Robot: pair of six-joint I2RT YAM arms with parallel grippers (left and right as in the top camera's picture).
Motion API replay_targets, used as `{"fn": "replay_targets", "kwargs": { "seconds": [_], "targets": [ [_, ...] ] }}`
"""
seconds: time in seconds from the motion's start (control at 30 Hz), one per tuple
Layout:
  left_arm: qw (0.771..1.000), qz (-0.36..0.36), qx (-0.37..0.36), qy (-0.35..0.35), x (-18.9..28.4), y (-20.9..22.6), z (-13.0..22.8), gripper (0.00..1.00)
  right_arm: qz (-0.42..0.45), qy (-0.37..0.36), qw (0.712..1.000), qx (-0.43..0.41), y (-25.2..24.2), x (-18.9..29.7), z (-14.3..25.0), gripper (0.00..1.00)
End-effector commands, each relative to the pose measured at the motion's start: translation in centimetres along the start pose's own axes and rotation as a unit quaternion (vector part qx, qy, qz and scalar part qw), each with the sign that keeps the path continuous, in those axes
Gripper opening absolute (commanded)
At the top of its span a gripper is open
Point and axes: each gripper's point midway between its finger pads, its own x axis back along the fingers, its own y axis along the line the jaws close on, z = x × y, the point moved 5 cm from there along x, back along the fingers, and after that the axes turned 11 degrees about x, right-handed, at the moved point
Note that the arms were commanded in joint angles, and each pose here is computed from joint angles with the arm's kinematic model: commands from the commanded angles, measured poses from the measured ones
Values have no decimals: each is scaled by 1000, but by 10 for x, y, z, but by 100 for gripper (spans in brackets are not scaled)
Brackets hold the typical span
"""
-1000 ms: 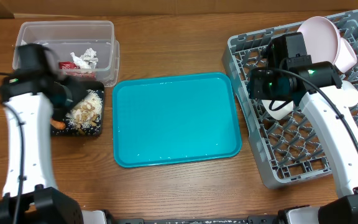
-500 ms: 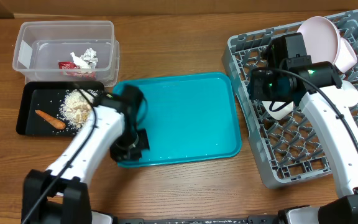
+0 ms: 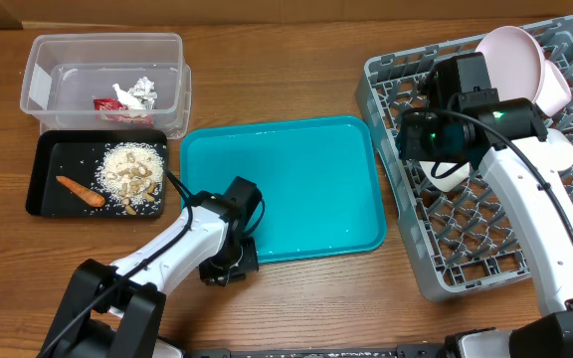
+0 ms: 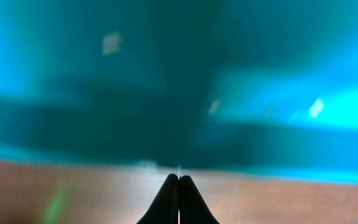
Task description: Sort waste into correct bins and load items into the dishwasher
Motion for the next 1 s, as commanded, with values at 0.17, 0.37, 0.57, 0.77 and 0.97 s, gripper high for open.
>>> {"fn": "replay_targets", "kwargs": {
  "seconds": [0.17, 0.37, 0.57, 0.77, 0.97],
  "targets": [
    [995, 0, 35, -98, 2, 2, -39, 12, -6, -4, 1000, 5, 1, 3, -3, 51],
    [991, 25, 43, -127, 5, -5, -52, 14, -6, -3, 1000, 5, 1, 3, -2, 51],
    [994, 40, 28, -102, 5, -9, -46, 13, -6, -3, 1000, 5, 1, 3, -2, 51],
    [993, 38, 21, -113, 30, -16, -53, 13, -5, -3, 1000, 5, 1, 3, -2, 70],
    [983, 39, -15, -176, 84, -31, -74, 11, 31, -9, 999, 4, -8, 3, -5, 85]
  ]
}}
